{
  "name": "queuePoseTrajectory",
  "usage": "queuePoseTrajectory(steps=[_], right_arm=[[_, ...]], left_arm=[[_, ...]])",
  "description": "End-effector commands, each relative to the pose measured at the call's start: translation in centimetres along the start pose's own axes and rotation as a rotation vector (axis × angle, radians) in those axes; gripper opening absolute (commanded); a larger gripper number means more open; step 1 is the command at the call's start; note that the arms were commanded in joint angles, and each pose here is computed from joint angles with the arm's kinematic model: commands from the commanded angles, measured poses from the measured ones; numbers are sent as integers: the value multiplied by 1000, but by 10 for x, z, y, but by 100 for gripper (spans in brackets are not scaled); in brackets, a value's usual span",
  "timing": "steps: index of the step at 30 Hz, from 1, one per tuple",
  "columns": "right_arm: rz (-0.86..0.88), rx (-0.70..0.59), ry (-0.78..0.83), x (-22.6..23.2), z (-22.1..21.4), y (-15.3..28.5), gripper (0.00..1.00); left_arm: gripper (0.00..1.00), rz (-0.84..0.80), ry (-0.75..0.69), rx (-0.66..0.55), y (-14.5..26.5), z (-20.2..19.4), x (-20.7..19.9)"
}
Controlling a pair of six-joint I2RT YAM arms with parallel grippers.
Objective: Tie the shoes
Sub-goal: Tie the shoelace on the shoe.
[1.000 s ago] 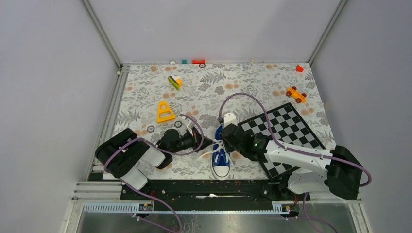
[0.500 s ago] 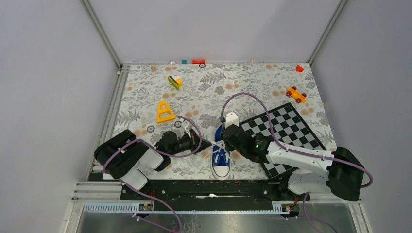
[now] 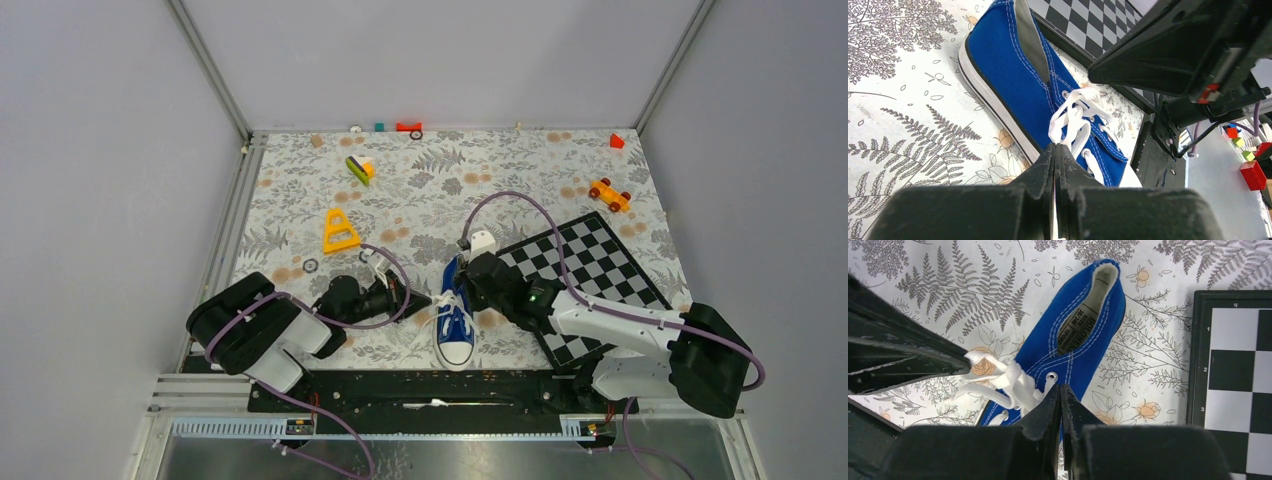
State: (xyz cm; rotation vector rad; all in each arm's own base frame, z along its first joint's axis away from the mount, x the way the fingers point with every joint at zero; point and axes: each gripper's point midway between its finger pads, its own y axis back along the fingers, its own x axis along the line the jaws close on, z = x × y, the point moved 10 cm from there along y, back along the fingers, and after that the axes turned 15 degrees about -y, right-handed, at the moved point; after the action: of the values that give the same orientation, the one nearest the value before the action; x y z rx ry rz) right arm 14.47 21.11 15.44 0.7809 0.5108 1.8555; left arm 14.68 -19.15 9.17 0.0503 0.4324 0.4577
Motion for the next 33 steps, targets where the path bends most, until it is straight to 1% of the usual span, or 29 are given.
queuePoseTrajectory(steps=[1,3,9,11,24,33], right_arm=[[155,40,-170,0,8,-3,15],[166,52,-183,-3,8,-3,20],[199,66,-190,-1,12,-2,26],[225,43,-196,2,16,-2,29],[247,67,-192,6,17,-5,29],[247,108,-187,6,12,-11,32]], left_arm=[[0,-25,-29,-82,-2,12,-2],[0,-30,-27,-85,-4,12,-2],[0,-48,-14,-80,-9,12,-1],[0,-54,-10,-84,-10,13,-1],[0,-71,-8,-85,-16,14,0],[0,-73,-12,-87,-17,15,0]])
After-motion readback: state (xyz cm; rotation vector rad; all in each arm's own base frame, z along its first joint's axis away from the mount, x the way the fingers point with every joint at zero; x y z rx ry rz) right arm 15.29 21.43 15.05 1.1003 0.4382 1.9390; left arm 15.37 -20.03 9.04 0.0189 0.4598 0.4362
